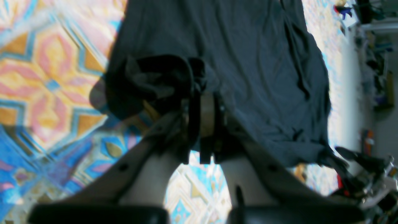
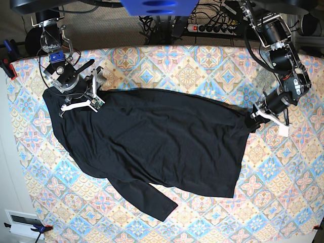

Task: Layout the t-shirt on the table in an organized manner, then fold the t-shirt properly
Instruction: 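Regrasp the shirt corner with the left gripper and pull it toward the body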

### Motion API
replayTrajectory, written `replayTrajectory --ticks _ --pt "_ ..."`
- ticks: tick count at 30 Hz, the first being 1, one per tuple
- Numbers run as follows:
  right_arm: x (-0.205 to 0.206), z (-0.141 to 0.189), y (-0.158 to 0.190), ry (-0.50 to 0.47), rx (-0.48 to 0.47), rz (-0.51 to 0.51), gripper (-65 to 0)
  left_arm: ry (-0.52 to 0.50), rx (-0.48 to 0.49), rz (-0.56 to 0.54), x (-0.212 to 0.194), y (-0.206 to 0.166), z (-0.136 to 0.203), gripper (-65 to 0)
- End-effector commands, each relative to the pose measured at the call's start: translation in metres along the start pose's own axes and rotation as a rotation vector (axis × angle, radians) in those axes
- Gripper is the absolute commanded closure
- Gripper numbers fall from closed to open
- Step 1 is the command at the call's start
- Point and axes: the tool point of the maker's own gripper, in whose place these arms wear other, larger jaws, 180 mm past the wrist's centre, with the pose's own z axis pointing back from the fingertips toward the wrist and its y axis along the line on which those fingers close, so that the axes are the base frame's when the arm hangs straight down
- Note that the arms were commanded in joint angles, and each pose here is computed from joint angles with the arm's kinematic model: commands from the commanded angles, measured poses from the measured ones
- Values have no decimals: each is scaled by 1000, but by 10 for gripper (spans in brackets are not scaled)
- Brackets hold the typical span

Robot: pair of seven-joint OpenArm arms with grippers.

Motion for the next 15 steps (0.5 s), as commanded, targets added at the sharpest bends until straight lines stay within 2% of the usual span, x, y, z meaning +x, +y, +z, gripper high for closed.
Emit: replayTrajectory --ticks 1,3,7,12,15 --pt "8 4 -11 -29 -29 12 -190 -46 -22 -21 17 -10 0 0" --pt "8 4 -11 -29 -29 12 -190 -52 -6 -36 22 -11 -5 0" --pt "7 5 -13 -28 -35 8 -190 -19 15 5 14 -6 -24 0" --pt "7 5 -13 -30 -35 8 -190 -90 44 47 21 10 -32 0" --pt "8 5 -13 -31 -35 8 -190 -84 84 24 20 17 -31 0"
